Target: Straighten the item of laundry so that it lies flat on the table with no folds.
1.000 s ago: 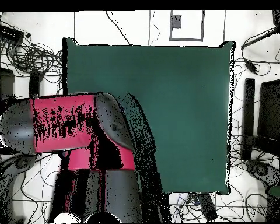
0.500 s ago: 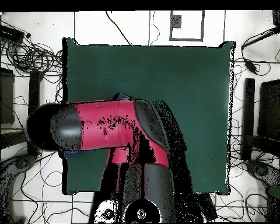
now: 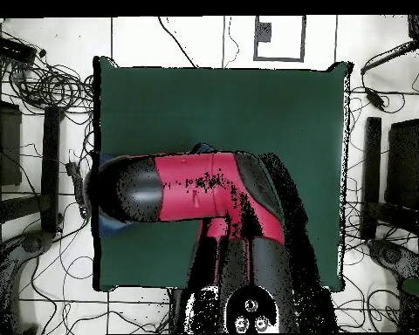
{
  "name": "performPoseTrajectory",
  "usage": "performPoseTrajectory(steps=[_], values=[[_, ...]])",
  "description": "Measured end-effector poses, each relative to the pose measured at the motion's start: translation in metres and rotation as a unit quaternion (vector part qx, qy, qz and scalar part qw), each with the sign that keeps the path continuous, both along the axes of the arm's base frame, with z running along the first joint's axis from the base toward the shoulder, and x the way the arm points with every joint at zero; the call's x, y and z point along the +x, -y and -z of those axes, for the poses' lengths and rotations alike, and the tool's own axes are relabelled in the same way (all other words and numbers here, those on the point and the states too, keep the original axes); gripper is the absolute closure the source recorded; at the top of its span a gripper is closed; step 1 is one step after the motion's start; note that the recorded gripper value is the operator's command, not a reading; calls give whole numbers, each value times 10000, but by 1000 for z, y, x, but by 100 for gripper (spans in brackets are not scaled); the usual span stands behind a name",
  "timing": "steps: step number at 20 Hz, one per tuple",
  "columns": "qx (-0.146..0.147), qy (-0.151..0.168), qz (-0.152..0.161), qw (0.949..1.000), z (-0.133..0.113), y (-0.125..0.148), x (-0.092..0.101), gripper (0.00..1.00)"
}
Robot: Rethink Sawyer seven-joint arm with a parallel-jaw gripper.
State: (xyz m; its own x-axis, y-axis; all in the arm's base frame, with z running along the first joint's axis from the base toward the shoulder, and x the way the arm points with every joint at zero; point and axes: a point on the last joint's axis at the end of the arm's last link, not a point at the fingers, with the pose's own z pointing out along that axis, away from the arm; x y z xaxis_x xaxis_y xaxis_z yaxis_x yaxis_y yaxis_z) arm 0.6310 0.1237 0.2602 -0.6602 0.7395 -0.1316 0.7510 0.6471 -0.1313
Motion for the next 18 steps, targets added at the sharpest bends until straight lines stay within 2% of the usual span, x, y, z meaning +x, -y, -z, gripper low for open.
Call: performPoseTrajectory(steps=[4, 9, 18], values=[[-44, -43, -80, 9999, 5, 9, 0, 100], [-89, -22, -331, 9994, 12, 14, 1, 100], [-251, 22, -421, 9988, 17, 30, 1, 100]])
